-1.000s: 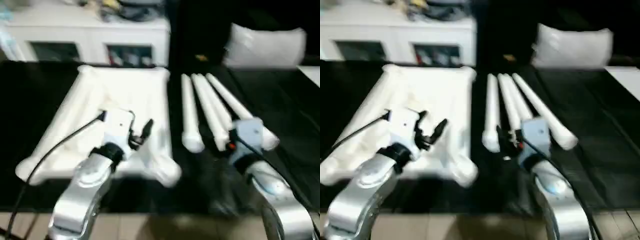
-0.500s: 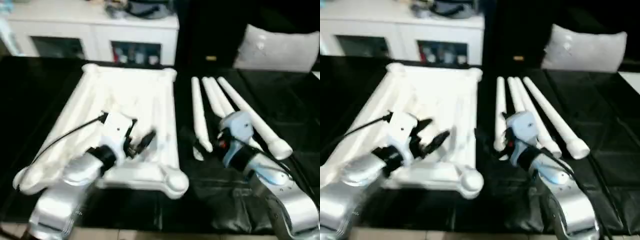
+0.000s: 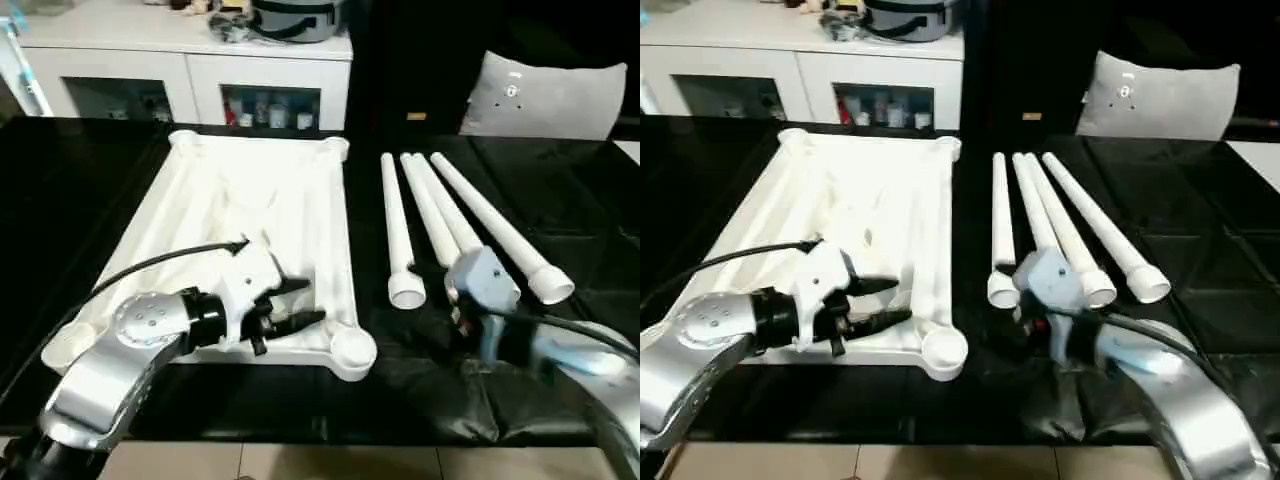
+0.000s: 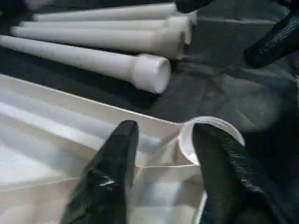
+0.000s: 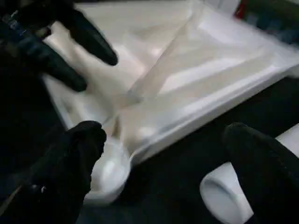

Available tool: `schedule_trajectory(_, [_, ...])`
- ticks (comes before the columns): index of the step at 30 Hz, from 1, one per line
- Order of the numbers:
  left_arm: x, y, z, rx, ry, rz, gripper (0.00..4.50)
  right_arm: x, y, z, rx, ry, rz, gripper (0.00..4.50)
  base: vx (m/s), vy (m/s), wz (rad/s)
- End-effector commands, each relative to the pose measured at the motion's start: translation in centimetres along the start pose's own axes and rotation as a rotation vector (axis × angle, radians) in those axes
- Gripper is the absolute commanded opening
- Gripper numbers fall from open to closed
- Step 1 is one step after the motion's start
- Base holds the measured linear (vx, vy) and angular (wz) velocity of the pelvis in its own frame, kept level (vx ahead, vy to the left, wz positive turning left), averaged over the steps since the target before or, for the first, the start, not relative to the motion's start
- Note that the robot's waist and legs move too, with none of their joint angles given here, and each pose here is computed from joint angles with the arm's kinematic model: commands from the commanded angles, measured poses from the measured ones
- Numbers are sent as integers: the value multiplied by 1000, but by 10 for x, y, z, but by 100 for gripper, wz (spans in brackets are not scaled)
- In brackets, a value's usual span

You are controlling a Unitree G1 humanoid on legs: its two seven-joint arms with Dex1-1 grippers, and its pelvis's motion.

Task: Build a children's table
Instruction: Move to table, then move table base

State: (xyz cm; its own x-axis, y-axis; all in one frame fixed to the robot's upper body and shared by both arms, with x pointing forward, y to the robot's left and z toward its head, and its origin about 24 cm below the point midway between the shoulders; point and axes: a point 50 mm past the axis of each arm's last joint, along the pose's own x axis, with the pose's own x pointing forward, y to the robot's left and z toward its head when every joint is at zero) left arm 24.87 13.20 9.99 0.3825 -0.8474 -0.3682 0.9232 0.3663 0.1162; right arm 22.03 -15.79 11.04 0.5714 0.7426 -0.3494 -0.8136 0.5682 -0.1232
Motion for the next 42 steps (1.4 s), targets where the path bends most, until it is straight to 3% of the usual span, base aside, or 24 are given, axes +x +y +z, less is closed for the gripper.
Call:
schedule_trajectory(1, [2, -1, 0, 23, 21, -71, 185, -3, 4, 0, 4, 14, 29, 450, 0, 0, 0])
schedule_trajectory(8, [7, 0, -8, 76, 123, -165, 139, -8, 4, -10, 28, 59, 30, 450, 0, 0, 0])
schedule_trajectory(18, [-1, -2, -9, 48, 195, -275, 58, -8, 11, -16, 32, 102, 77, 450, 0, 0, 0])
schedule_trajectory(22, [0, 0, -12, 45, 207, -228, 58, -5, 14, -17, 31, 105, 85, 450, 0, 0, 0])
schedule_trajectory(23, [1, 0, -12, 38, 205, -226, 85, -4, 15, -17, 30, 105, 87, 450, 0, 0, 0])
schedule_trajectory(26, [0, -2, -14, 35, 221, -248, 96, -2, 17, -18, 30, 108, 96, 450, 0, 0, 0])
schedule_trajectory(28, [0, -3, -15, 39, 237, -257, 130, 0, 18, -19, 30, 109, 99, 450, 0, 0, 0])
schedule_trajectory(38, [1, -2, -22, 76, 290, -233, 195, 3, 19, -20, 27, 119, 93, 450, 0, 0, 0])
schedule_trajectory(42, [3, 3, -26, 83, 309, -203, 164, 4, 19, -19, 22, 119, 92, 450, 0, 0, 0])
